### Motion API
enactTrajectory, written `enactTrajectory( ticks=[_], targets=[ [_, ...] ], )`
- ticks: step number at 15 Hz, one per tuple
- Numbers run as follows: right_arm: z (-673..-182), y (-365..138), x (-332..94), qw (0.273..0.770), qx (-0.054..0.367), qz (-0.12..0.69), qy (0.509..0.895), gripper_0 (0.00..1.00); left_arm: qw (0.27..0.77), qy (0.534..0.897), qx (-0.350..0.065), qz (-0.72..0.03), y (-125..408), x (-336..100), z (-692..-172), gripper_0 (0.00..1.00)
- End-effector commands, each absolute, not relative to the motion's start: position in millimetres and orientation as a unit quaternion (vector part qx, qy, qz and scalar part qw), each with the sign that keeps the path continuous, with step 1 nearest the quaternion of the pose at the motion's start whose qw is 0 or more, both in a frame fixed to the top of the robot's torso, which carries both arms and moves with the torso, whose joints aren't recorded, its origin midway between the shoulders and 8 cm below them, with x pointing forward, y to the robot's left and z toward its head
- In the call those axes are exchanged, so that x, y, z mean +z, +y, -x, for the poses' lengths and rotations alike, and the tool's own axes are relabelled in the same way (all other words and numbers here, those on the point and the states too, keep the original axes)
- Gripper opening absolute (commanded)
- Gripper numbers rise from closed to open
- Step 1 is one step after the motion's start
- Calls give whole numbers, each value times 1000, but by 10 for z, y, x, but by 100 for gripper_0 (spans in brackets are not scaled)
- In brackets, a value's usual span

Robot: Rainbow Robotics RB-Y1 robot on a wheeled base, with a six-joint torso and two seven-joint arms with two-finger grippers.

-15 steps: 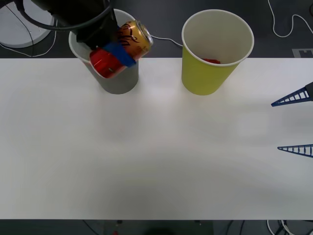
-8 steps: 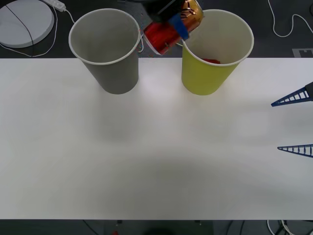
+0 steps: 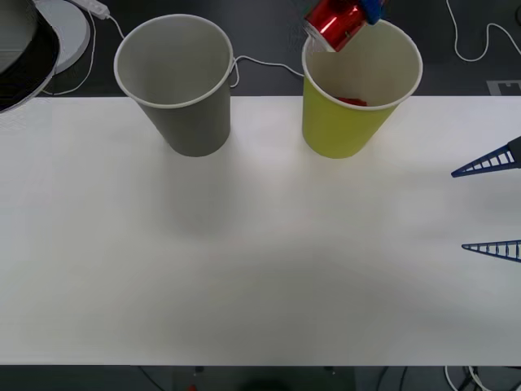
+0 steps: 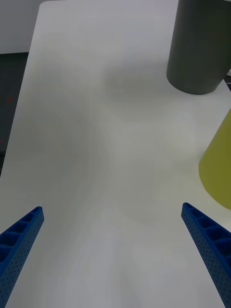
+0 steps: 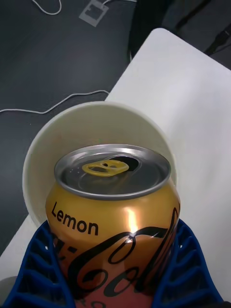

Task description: Put the can into the green bin and the plastic bottle into the gray bin

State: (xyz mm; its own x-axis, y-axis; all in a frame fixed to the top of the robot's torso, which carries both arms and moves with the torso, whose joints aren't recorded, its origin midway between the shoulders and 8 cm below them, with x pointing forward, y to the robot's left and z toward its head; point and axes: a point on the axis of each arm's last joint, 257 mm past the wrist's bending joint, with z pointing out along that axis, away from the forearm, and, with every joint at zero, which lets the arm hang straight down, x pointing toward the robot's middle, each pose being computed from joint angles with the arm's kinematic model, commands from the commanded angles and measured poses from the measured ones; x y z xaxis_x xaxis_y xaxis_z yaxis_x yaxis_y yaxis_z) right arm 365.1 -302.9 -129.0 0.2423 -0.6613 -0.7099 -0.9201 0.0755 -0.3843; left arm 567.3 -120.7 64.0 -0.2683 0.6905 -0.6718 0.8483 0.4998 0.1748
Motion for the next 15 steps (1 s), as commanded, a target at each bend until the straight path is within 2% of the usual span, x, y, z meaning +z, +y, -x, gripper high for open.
enactTrajectory(
  ticks=[1, 5, 8, 10, 12, 13, 14, 15],
  targets=[
    [-3652, -3029, -1290, 426, 152, 663, 597, 100, 373, 790, -116, -472, -1415, 621, -5745, 1],
    [-3652, -3029, -1290, 426, 152, 663, 597, 100, 394, 787, -117, -460, -1644, 545, -5819, 0],
    [-3652, -3029, -1290, 426, 152, 663, 597, 100, 404, 783, -90, -465, -1665, 445, -5900, 1],
    [-3652, -3029, -1290, 426, 152, 663, 597, 100, 405, 783, -91, -464, -1668, 445, -5899, 1],
    [-3652, -3029, -1290, 426, 152, 663, 597, 100, 406, 782, -94, -464, -1679, 451, -5897, 7],
    [-3652, -3029, -1290, 426, 152, 663, 597, 100, 405, 782, -95, -464, -1683, 451, -5892, 22],
    [-3652, -3029, -1290, 426, 152, 663, 597, 100, 406, 782, -97, -463, -1690, 454, -5890, 50],
    [-3652, -3029, -1290, 426, 152, 663, 597, 100, 405, 782, -98, -464, -1695, 451, -5882, 86]
  ],
)
